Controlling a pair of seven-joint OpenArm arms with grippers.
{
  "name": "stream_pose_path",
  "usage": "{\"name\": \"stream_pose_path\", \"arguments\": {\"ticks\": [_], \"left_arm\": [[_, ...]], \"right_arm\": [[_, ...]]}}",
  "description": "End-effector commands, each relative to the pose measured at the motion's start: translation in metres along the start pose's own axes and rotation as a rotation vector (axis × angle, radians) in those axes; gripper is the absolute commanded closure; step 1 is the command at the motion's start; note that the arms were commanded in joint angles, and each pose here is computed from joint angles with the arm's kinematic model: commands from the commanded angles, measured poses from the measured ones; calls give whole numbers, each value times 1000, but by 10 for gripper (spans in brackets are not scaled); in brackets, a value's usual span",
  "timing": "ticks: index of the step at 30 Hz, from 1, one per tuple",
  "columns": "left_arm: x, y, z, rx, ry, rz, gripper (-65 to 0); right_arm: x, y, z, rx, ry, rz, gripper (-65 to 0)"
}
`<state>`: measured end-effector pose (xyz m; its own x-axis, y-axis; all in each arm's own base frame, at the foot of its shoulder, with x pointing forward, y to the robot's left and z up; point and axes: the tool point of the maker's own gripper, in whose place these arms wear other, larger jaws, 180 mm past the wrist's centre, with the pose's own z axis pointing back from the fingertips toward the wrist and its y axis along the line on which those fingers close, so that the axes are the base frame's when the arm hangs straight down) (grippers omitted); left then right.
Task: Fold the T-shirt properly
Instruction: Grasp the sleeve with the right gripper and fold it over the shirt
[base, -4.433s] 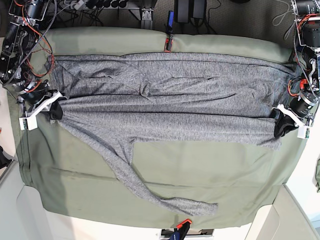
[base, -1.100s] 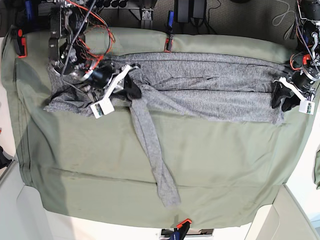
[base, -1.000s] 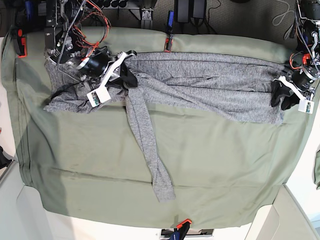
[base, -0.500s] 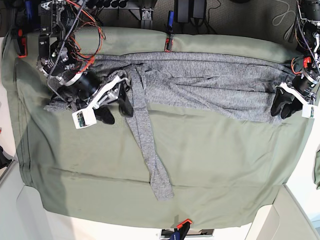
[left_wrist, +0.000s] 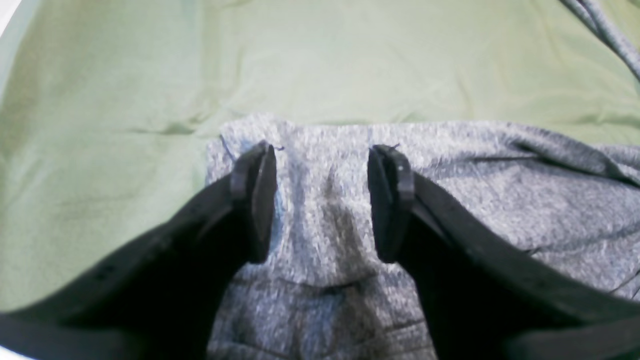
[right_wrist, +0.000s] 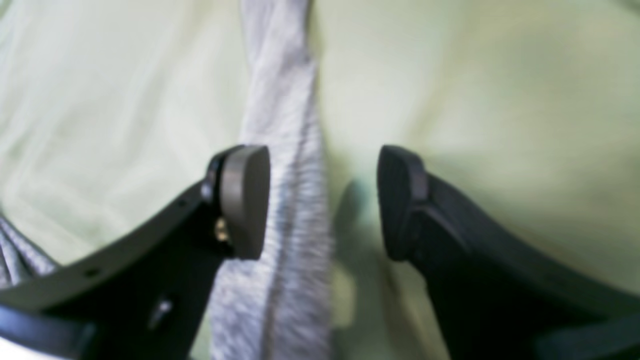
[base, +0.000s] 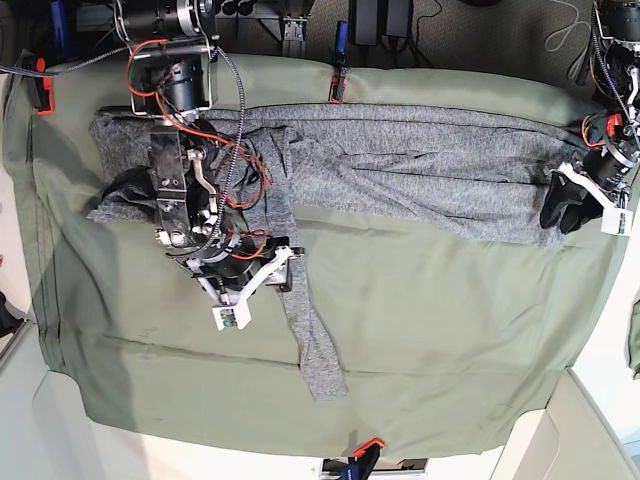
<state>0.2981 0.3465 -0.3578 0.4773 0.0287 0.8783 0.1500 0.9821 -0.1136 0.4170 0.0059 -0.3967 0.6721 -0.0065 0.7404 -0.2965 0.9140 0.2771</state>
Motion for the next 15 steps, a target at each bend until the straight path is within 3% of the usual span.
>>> {"name": "stream_pose_path", "arguments": {"ticks": [1, 4, 12, 13, 15], "left_arm": [[22, 5, 2, 3, -51, -22, -321], [22, 5, 2, 2, -52, -20, -321], [20, 5, 2, 2, -46, -20, -321], [21, 5, 2, 2, -47, -20, -321], [21, 5, 2, 2, -49, -19, -321]], "right_arm": [[19, 9, -4, 22, -40, 0, -341], [5, 14, -14, 28, 12, 13, -347], [-2, 27, -16, 40, 42, 90, -338], [-3, 28, -17, 42, 45, 99, -299], [-3, 30, -17, 45, 45, 103, -140]]}}
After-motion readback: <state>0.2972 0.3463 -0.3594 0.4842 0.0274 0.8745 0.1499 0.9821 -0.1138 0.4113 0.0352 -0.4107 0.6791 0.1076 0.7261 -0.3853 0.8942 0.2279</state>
